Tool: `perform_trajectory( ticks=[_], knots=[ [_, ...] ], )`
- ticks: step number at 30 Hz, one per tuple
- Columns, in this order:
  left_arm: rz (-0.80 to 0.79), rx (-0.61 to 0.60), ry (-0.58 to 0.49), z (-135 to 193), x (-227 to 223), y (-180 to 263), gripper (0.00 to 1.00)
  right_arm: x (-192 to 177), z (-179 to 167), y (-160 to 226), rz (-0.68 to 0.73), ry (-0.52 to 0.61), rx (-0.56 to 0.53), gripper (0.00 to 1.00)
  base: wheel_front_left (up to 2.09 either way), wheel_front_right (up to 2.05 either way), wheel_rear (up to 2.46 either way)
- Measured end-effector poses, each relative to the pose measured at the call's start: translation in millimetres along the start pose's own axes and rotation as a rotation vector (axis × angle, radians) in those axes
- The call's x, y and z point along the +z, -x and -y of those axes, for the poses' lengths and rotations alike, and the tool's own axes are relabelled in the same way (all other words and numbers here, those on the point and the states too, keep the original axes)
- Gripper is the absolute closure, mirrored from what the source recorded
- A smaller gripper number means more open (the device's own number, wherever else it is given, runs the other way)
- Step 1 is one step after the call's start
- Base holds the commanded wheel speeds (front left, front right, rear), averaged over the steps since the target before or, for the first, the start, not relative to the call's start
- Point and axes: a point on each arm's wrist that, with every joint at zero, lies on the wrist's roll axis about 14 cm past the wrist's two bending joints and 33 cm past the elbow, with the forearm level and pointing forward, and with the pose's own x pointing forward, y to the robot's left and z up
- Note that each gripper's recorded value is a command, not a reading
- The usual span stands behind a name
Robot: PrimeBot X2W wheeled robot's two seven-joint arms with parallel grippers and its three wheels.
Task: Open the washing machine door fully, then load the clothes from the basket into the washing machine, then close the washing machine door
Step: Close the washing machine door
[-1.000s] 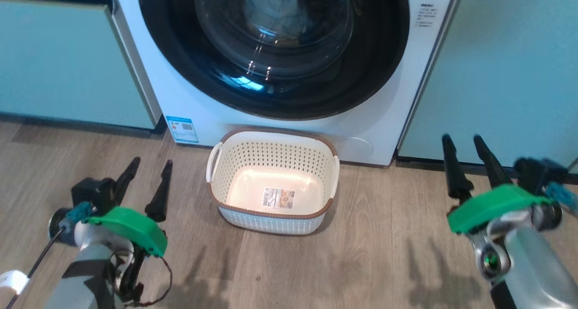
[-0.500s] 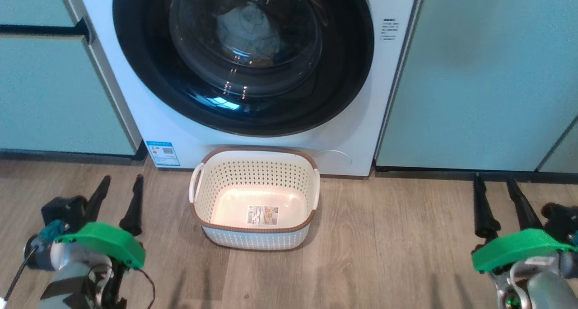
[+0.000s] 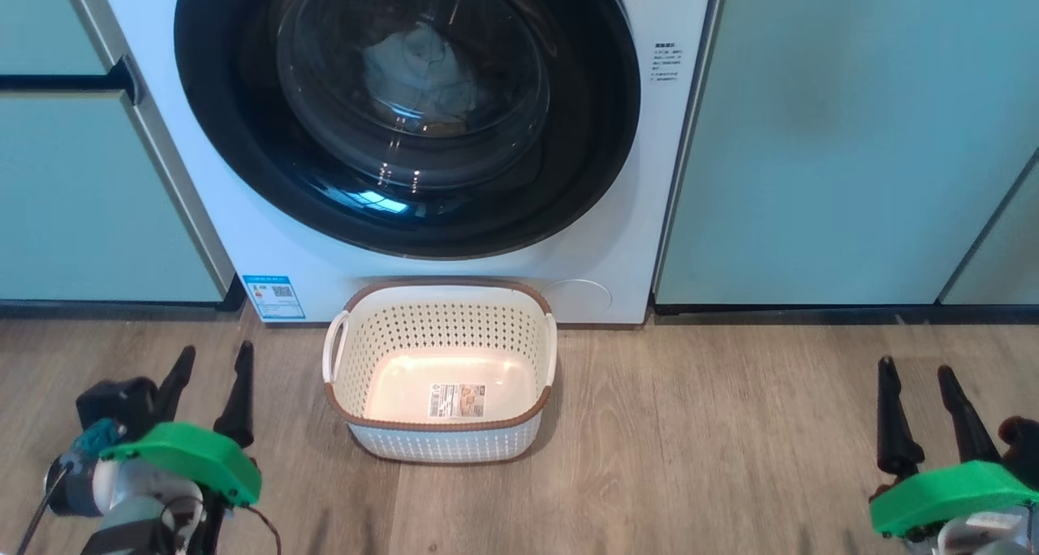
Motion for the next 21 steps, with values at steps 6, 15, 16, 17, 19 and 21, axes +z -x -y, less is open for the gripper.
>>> perform_trajectory(
  ticks=[6,15,16,17,19,21],
  knots=[
    [-0.007,-0.001,0.004,2,-3,1,0.00,-3,0,1,-0.008,-0.001,-0.002,0.00,0.00,0.00,0.00],
    [-0.011,0.002,0.005,1,-5,4,0.00,-12,-4,1,-0.038,-0.002,0.010,0.00,0.00,0.00,0.00],
    [-0.011,0.003,0.004,0,-5,4,0.00,-13,-5,1,-0.041,-0.001,0.013,0.00,0.00,0.00,0.00],
    [-0.010,0.004,0.002,0,-4,4,0.00,-13,-6,0,-0.042,0.000,0.016,0.00,0.00,0.00,0.00],
    [-0.008,0.005,0.000,0,-4,5,0.00,-14,-8,0,-0.043,0.003,0.022,0.00,0.00,0.00,0.00],
    [-0.007,0.003,0.000,0,-3,5,0.00,-13,-9,0,-0.043,0.007,0.025,0.00,0.00,0.00,0.00]
  ],
)
